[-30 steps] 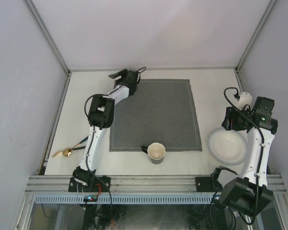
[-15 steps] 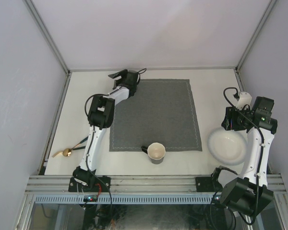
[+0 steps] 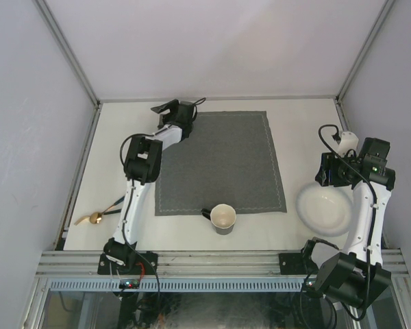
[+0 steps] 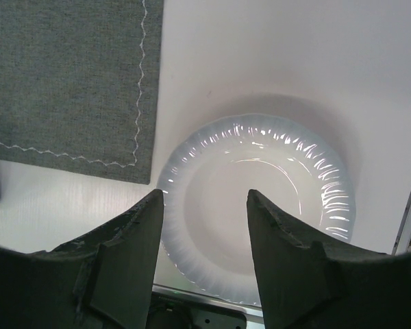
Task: Set the dinner table for one person
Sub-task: Adjust the napkin at the center of the board, then pick up the plate at the center of the board.
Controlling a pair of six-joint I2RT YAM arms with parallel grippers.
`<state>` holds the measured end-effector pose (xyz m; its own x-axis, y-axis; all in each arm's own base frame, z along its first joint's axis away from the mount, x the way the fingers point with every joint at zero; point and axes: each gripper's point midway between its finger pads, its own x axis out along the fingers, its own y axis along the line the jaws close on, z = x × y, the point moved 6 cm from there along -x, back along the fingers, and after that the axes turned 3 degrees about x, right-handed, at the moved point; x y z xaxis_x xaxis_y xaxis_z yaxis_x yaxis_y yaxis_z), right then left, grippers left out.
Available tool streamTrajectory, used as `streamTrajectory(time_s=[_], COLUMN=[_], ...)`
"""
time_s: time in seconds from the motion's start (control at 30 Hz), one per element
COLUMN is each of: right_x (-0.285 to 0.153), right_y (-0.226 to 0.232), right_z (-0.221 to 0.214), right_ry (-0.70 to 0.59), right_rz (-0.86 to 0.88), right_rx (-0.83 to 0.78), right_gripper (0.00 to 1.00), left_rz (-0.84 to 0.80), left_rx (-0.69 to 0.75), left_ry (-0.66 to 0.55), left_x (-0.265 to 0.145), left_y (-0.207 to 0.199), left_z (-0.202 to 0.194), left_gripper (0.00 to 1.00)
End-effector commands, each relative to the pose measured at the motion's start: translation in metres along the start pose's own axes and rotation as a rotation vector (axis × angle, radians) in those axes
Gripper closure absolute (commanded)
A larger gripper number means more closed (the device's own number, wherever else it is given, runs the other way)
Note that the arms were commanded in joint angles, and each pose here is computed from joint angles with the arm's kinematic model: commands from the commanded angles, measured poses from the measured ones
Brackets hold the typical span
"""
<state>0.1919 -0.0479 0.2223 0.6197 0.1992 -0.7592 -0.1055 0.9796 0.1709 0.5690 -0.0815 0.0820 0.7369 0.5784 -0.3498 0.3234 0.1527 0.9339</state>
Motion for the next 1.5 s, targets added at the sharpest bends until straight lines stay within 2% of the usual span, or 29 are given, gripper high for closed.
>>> streamTrajectory(time_s=[0.0, 0.1, 0.13, 0.2, 0.27, 0.4, 0.57, 0.67, 0.83, 0.93, 1.13, 1.33, 1.47], right_x=[-0.001, -0.001, -0.001, 0.001, 0.003, 0.005, 0.004, -0.005, -0.018, -0.023, -0.04, -0.054, -0.056], right_y=[0.002, 0.001, 0.0, 0.0, 0.0, 0.003, -0.01, -0.022, -0.037, -0.051, -0.07, -0.093, -0.111], right_z=[0.008, 0.008, 0.008, 0.009, 0.011, 0.012, 0.0, -0.021, -0.069, -0.091, -0.102, -0.12, -0.137], right_ry=[-0.037, -0.036, -0.038, -0.038, -0.04, -0.04, 0.048, 0.148, 0.238, 0.261, 0.102, -0.13, -0.21], right_rz=[0.006, -0.003, -0.004, -0.004, 0.002, 0.004, -0.098, -0.126, -0.008, 0.031, 0.068, 0.053, 0.121], right_rx=[-0.007, -0.008, -0.008, 0.0, 0.007, 0.003, -0.001, -0.023, -0.089, -0.073, 0.108, 0.231, 0.308], right_gripper=[0.48, 0.48, 0.48, 0.48, 0.48, 0.47, 0.47, 0.47, 0.46, 0.47, 0.47, 0.47, 0.47], left_rz=[0.045, 0.077, 0.089, 0.049, -0.015, -0.059, -0.202, -0.281, -0.276, -0.246, -0.14, -0.075, -0.048], left_rx=[-0.143, -0.321, -0.404, -0.549, -0.632, -0.75, -1.069, -1.199, -1.191, -1.134, -1.078, -1.127, -1.162], left_ry=[-0.024, -0.093, -0.132, -0.211, -0.287, -0.338, -0.492, -0.504, -0.388, -0.307, -0.21, -0.118, -0.063], left_x=[-0.008, -0.031, -0.046, -0.068, -0.086, -0.114, -0.164, -0.177, -0.176, -0.172, -0.185, -0.186, -0.185], left_y=[0.036, 0.077, 0.103, 0.129, 0.148, 0.181, 0.239, 0.255, 0.238, 0.204, 0.178, 0.165, 0.158], left_z=[-0.007, -0.005, -0.008, -0.01, -0.011, -0.015, -0.069, -0.115, -0.193, -0.229, -0.282, -0.32, -0.336], left_gripper=[0.06, 0.07, 0.06, 0.06, 0.05, 0.08, 0.07, 0.05, 0.06, 0.06, 0.06, 0.05, 0.05])
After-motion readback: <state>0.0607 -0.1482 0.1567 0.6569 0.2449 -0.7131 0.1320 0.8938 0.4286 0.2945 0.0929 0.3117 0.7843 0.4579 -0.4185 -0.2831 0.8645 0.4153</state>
